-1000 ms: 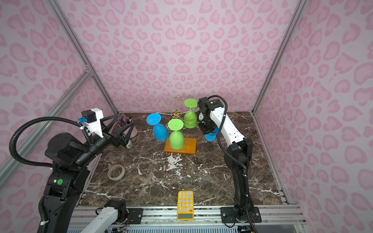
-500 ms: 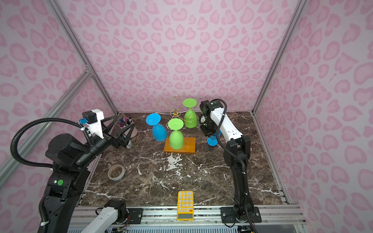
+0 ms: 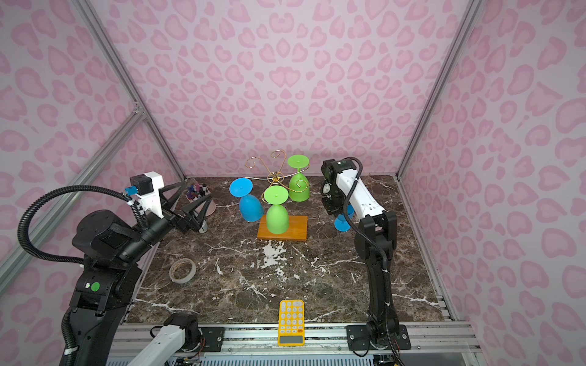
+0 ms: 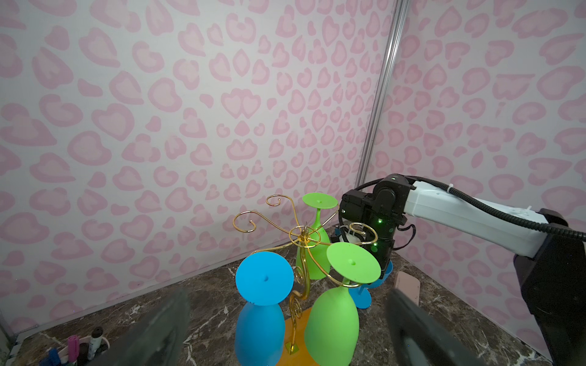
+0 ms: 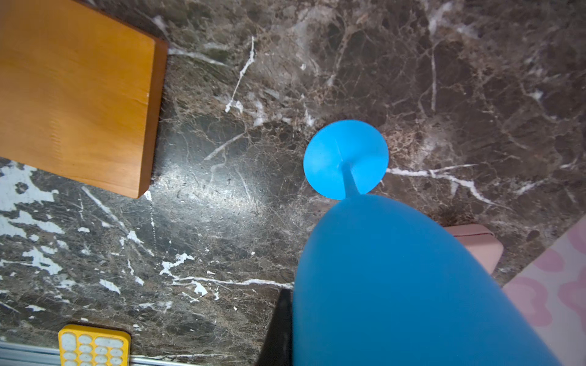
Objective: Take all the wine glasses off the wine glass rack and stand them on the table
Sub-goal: 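Lower the blue glass onto the table and open the right gripper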
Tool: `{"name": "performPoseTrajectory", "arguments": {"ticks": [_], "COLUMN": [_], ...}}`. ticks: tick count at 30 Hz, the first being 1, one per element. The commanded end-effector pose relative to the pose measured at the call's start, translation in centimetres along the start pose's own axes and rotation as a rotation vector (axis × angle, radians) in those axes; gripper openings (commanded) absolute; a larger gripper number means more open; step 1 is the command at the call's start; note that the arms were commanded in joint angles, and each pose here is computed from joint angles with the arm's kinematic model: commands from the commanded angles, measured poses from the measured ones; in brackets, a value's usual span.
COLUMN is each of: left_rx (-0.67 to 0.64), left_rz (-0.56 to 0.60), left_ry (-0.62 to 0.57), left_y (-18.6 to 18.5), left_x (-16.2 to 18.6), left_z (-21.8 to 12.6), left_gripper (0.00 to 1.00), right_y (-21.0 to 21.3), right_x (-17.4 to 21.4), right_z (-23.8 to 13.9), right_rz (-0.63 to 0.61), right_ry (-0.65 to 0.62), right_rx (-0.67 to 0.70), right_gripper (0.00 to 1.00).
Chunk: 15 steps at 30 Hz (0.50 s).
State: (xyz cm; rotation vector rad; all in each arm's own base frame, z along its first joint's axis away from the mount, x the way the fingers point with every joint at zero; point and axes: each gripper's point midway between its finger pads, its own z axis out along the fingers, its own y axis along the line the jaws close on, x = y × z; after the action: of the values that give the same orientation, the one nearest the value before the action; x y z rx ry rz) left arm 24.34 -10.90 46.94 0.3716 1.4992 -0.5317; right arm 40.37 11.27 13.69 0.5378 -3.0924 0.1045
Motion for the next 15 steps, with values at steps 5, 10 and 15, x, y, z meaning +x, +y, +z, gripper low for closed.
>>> {"name": "performPoseTrajectory", "arguments": {"ticks": [5,10,15], "left_rx": [0.007,0.006,0.006], "left_rz": [0.015,0.014,0.013], "left_ry": [-0.017,-0.014,-0.012], "left_y": [-0.2,-0.1,-0.1], "left_x": [-0.4,-0.3,-0.2], "left_z": [-0.1,0.0,0.1], "left_gripper": [0.97,0.97,0.97], "right_y": [0.3,0.1,0.3], "right_x": [-0.4,-0.4,-0.6], "right_z": [-0.7,-1.4,-2.2], "right_rz": [-0.004,0.005,0.023], "right_ry": [-0.018,-0.034,-0.08], "right_rx": [-0.005,0.012,0.008], "right_gripper": [0.18,0.23,0.25]}}
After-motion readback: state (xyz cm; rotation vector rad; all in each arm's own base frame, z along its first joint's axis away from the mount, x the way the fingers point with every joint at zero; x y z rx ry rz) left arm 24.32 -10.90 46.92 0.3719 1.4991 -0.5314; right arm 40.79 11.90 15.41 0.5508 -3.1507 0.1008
